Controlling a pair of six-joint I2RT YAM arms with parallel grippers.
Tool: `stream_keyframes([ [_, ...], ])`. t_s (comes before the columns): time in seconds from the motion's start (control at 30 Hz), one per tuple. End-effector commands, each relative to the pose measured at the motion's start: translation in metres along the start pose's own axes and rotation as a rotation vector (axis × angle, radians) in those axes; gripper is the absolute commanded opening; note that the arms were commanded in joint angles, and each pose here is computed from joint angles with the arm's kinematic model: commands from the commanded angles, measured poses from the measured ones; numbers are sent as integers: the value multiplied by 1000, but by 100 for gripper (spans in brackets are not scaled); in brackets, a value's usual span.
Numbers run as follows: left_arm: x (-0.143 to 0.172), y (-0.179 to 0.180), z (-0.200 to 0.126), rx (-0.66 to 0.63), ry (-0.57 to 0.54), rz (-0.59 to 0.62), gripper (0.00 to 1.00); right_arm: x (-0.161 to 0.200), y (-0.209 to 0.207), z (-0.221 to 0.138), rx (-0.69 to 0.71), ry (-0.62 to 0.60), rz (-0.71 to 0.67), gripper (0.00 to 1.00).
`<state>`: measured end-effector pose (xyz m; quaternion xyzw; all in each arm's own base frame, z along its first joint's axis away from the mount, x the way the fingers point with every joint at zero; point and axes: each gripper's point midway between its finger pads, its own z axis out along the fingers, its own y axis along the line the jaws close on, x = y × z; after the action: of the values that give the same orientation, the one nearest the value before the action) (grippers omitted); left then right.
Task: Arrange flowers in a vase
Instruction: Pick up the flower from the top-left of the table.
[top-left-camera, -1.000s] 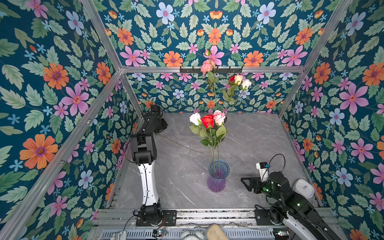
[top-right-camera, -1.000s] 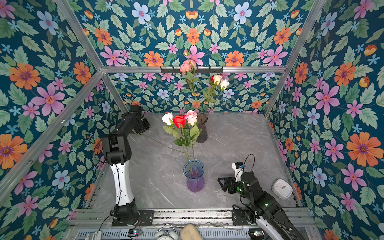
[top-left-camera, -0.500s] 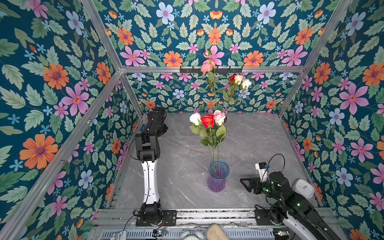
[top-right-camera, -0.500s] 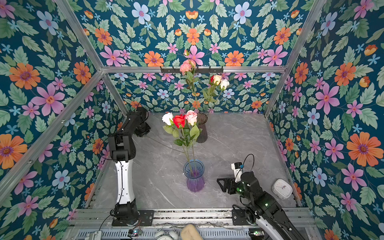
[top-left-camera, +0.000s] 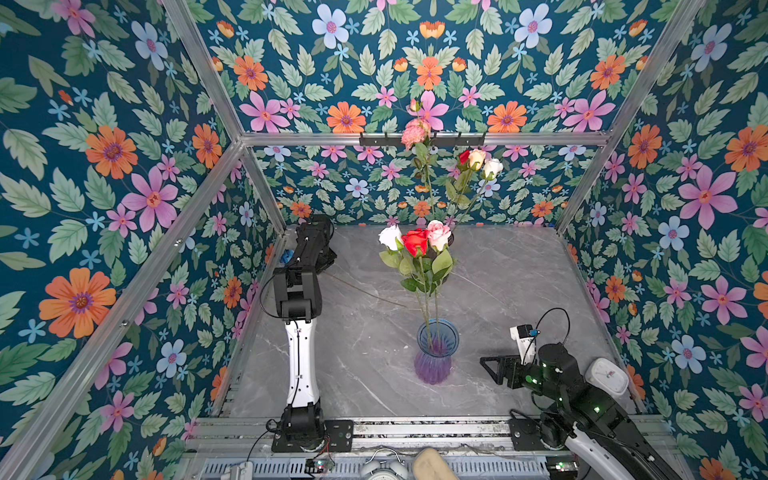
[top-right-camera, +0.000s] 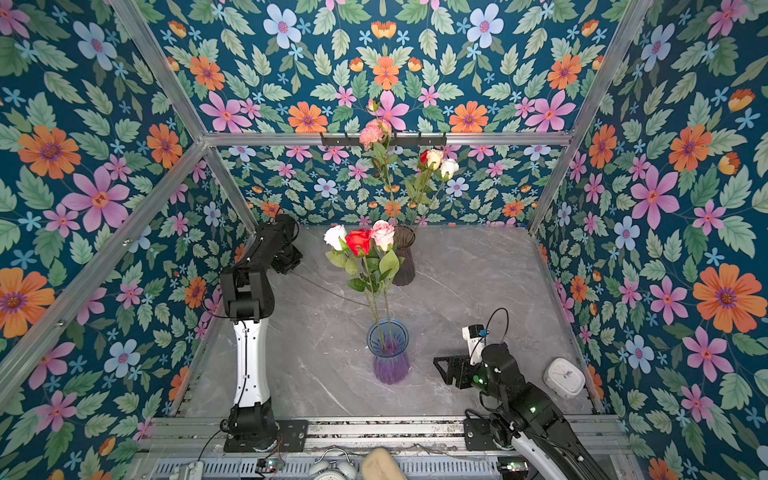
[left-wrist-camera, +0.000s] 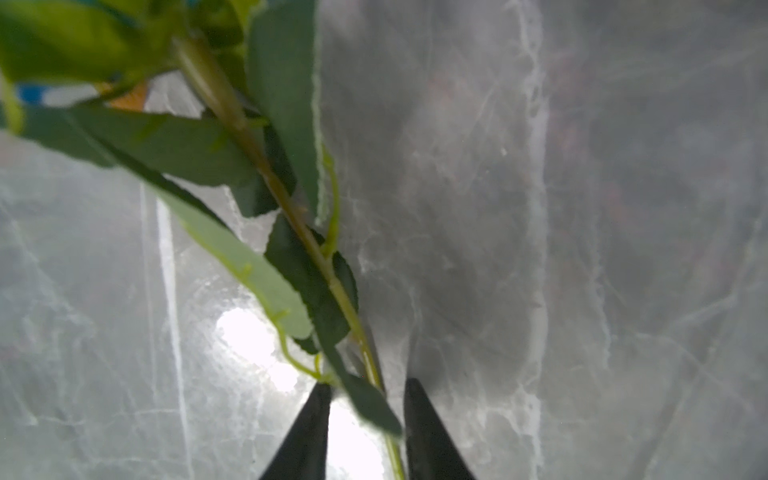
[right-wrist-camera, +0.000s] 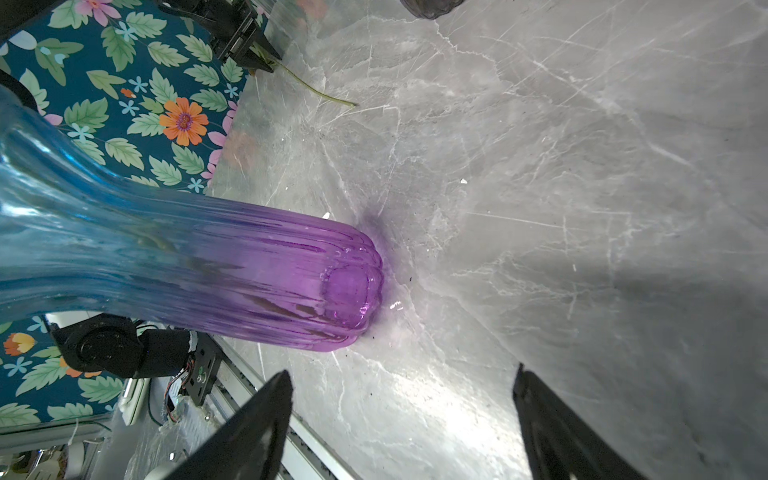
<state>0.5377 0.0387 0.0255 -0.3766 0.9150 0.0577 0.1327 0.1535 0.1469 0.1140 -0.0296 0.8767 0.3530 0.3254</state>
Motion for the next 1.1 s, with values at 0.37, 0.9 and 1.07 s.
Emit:
stream_keyframes([
  [0.37, 54, 34, 26, -63, 116, 13, 0, -4, 0, 2, 4, -14, -18, 85],
  [0.9, -54, 53, -315, 327, -631, -6, 0, -3, -4, 7, 34, 14, -10, 85],
  [1.07, -20, 81, -404, 571, -815, 72, 0, -5, -11, 9, 89, 27, 17, 86],
])
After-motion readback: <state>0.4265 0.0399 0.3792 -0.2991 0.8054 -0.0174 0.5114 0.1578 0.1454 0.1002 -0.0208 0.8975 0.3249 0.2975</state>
